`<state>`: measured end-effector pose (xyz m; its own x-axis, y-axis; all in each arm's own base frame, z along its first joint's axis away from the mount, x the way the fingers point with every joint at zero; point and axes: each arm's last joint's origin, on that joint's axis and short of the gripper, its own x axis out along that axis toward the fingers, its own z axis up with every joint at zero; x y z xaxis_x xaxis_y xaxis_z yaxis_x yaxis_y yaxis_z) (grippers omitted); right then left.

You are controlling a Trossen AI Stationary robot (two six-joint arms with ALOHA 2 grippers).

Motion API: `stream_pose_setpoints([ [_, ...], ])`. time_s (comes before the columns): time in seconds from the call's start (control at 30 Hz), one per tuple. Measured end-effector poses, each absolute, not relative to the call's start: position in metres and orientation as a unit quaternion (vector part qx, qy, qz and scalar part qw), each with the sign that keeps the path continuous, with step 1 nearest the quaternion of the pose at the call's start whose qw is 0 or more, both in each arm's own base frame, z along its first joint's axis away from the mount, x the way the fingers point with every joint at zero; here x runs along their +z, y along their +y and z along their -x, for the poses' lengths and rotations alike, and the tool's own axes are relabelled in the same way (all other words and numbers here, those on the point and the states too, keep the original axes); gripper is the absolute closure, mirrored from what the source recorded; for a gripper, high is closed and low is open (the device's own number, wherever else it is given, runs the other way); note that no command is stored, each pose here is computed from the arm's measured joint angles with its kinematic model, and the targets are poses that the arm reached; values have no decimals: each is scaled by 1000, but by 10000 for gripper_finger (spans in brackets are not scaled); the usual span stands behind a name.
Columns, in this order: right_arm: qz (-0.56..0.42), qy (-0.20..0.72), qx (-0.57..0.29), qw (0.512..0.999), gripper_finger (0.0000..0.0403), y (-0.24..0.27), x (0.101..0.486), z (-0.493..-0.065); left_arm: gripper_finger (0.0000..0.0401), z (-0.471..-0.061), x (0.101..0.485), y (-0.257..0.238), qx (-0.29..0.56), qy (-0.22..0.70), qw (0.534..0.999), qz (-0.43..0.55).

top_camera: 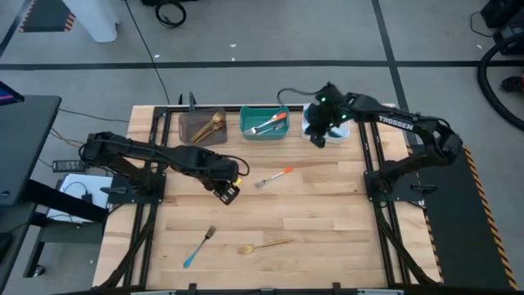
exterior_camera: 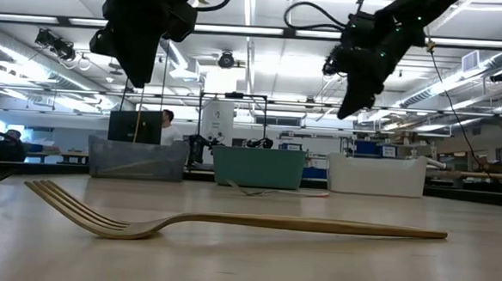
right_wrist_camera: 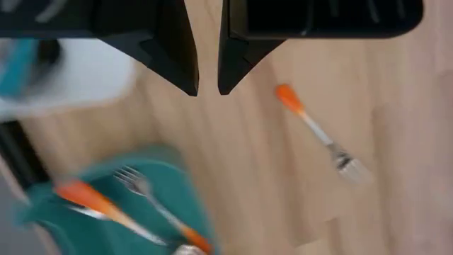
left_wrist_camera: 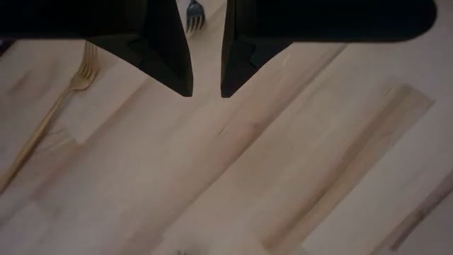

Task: Sort silverware by color (type)
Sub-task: Put the orange fork into the green bin

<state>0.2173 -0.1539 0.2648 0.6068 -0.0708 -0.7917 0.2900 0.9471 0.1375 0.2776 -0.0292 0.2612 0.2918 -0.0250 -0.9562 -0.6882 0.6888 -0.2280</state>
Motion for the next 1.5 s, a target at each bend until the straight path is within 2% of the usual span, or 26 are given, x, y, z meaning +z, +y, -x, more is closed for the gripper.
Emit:
stream_pose_setpoints([
  [0.3, -12, 399, 70, 914, 341, -114, 240, -281, 319, -282, 263, -27, 232, 525, 757, 312],
  [0.7, 50, 423, 170, 889, 341, -78, 177, -330, 319, -286, 264, -24, 259, 491, 775, 303],
  [1.3, 58, 440, 171, 880, 341, -75, 121, -354, 319, -289, 266, -24, 257, 477, 783, 306],
  [1.5, 78, 463, 137, 872, 344, -73, 114, -356, 319, -289, 266, -24, 259, 476, 783, 305],
])
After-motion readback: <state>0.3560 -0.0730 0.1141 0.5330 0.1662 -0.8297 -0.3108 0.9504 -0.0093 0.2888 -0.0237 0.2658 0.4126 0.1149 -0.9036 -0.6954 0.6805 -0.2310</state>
